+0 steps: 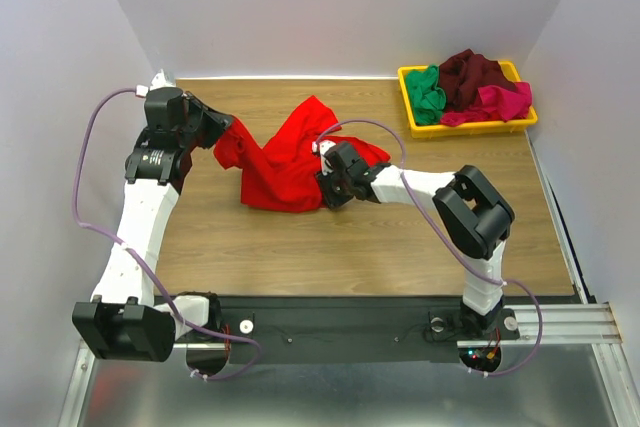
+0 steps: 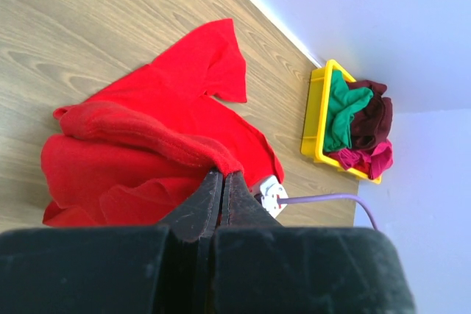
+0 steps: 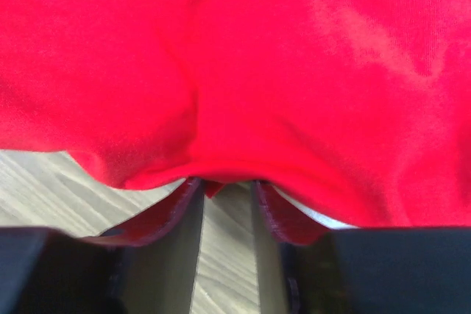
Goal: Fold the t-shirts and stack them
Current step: Flatten the tshirt out
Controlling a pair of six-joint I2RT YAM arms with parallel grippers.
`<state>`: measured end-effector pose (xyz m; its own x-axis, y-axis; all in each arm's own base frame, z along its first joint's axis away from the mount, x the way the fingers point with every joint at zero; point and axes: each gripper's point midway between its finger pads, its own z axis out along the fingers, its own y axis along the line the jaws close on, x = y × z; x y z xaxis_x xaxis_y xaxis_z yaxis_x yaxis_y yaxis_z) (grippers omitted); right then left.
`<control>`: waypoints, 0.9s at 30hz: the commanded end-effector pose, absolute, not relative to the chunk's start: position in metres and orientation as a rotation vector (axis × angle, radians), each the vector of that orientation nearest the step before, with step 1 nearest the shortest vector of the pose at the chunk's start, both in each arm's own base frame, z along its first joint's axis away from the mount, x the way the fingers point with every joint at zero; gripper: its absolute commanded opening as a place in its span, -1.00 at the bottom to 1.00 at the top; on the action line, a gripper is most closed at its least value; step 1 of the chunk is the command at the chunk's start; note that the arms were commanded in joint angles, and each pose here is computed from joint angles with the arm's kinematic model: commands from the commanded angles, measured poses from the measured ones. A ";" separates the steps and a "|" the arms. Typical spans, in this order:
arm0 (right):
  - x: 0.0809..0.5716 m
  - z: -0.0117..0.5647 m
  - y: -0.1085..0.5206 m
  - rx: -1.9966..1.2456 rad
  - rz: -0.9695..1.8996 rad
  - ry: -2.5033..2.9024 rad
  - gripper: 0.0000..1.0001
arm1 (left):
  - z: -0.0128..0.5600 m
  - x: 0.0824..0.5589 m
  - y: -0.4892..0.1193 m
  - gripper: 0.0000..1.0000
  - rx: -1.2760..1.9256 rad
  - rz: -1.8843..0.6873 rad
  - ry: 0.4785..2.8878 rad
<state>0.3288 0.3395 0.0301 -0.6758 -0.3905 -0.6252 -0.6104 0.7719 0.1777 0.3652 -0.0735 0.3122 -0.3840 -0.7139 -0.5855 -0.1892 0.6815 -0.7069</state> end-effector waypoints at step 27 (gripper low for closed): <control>0.347 0.037 0.168 -0.305 -0.215 2.414 -0.99 | 0.283 0.364 -0.093 -1.00 -0.609 -0.791 1.951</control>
